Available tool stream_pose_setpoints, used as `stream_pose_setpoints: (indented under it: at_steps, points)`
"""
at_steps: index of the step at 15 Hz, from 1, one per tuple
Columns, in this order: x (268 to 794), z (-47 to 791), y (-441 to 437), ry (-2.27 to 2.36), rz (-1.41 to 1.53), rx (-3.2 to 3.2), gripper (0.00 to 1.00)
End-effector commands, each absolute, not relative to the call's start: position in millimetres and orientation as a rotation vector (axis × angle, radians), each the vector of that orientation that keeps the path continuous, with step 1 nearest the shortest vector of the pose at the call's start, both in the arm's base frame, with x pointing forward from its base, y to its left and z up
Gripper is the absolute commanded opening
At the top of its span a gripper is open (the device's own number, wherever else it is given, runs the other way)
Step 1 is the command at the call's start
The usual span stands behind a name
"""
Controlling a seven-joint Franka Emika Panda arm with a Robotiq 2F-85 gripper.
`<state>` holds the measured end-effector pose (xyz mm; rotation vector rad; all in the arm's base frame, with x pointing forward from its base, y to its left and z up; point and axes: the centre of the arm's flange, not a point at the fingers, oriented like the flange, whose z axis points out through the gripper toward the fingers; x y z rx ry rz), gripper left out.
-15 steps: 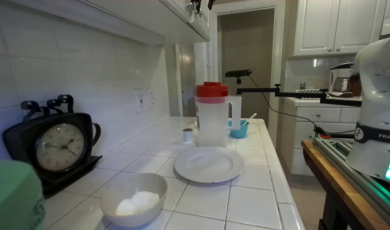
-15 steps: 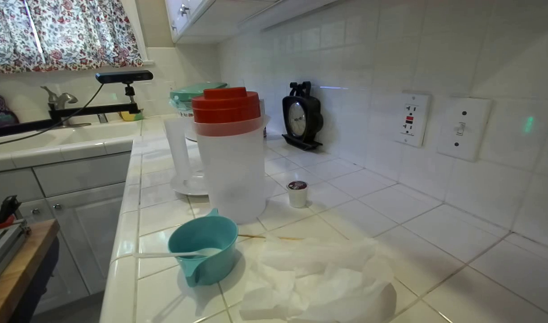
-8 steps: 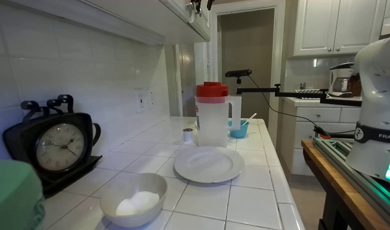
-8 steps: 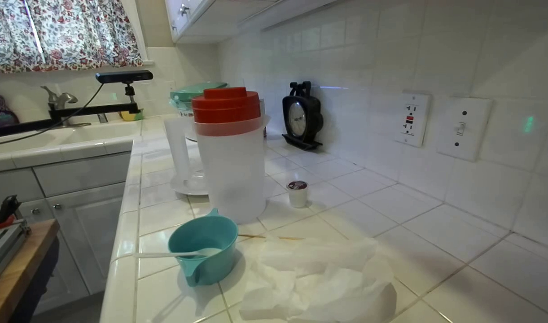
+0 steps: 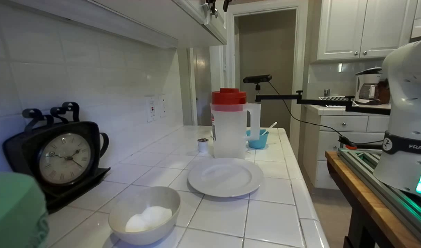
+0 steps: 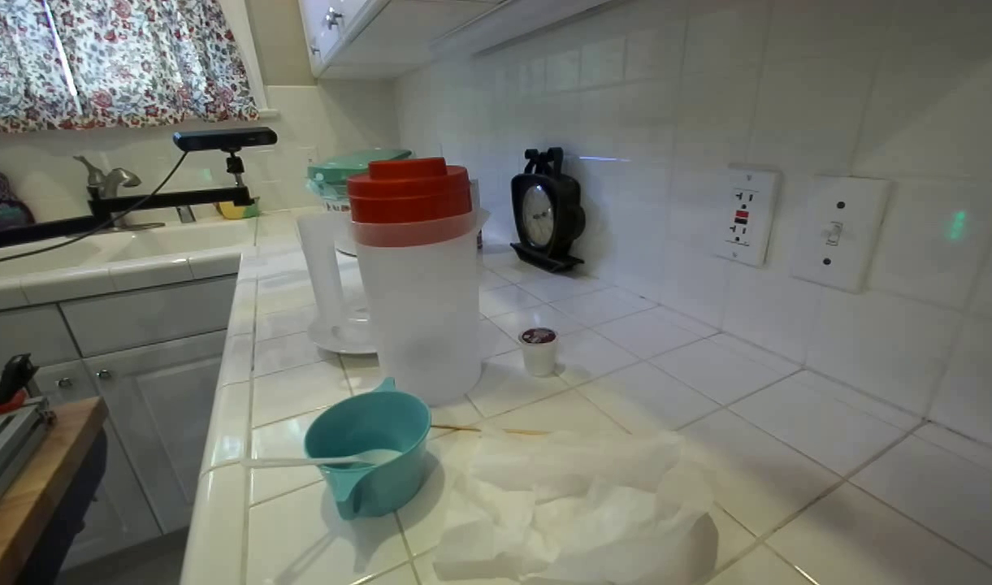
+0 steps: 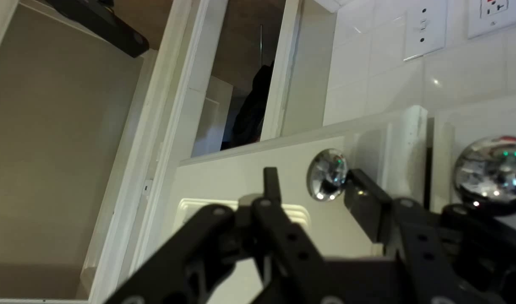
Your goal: Open the cabinet door on the right
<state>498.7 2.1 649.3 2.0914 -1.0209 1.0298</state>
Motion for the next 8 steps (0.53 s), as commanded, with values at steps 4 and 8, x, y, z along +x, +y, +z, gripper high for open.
stream_pose_setpoints:
  at_steps: [4,8]
  points:
    - [507.7,643.5,1.8,-1.03,1.06,2.092,0.01]
    - [503.4,646.6,5.3,-1.023,1.069,2.092,0.04]
